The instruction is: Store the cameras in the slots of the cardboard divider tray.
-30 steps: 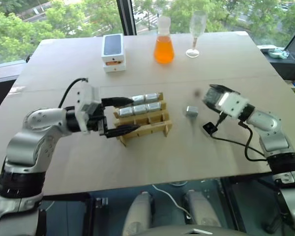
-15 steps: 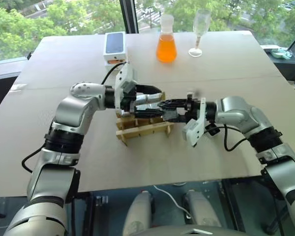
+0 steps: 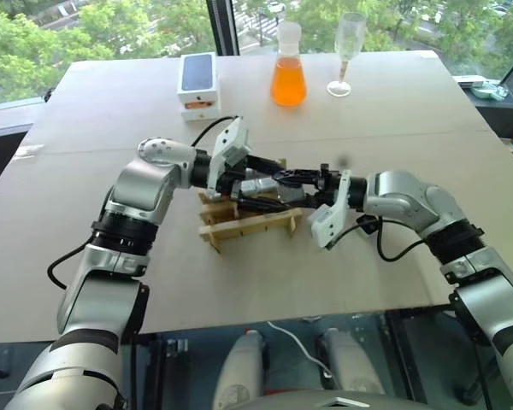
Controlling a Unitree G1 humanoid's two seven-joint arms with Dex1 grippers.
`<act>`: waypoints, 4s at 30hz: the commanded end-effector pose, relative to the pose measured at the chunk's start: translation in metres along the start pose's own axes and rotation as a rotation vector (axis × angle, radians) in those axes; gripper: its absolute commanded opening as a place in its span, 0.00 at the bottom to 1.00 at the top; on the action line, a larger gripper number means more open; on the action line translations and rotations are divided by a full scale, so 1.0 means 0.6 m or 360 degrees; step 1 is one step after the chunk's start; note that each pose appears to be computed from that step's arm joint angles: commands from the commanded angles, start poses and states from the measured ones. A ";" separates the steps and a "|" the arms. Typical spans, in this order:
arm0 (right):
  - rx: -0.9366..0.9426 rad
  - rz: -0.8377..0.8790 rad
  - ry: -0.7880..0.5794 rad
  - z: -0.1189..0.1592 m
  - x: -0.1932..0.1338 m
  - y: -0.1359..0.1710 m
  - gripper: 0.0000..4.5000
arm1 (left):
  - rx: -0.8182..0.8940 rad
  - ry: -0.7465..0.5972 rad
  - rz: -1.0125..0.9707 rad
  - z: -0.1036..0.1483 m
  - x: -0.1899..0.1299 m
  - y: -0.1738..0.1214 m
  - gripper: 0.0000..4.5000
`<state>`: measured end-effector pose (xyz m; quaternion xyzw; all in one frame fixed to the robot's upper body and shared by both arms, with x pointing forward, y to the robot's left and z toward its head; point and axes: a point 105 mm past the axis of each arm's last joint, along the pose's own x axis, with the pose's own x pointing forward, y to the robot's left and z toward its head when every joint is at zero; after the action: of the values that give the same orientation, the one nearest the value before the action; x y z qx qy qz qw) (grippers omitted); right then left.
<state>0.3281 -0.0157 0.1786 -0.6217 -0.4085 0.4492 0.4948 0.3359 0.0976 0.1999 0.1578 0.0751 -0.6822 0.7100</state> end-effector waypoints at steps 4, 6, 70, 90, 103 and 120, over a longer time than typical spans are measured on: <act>-0.0081 -0.0099 -0.0041 0.009 0.006 -0.035 0.46 | 0.0060 0.0008 0.0021 0.014 0.000 0.010 1.00; -0.0070 -0.0102 -0.0051 0.014 0.008 -0.035 0.46 | 0.0086 0.0039 0.0025 0.012 0.000 0.013 1.00; 0.2327 -0.0558 -0.0270 0.092 -0.291 0.121 1.00 | 0.0109 0.0372 0.0381 -0.106 -0.122 -0.001 0.18; 0.2358 -0.0601 -0.0210 0.105 -0.300 0.135 1.00 | 0.0029 0.0285 0.0232 -0.104 -0.160 0.007 0.18; 0.2382 -0.0622 -0.0224 0.103 -0.297 0.143 1.00 | 0.0024 0.0348 0.0227 -0.121 -0.177 -0.010 0.18; 0.2366 -0.0644 -0.0206 0.099 -0.299 0.139 1.00 | 0.0098 0.0431 0.0226 -0.155 -0.147 0.015 0.41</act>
<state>0.2299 -0.1833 0.1086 0.0020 -0.1134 0.5493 0.8279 0.3516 0.2075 0.1409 0.2727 0.1287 -0.6013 0.7399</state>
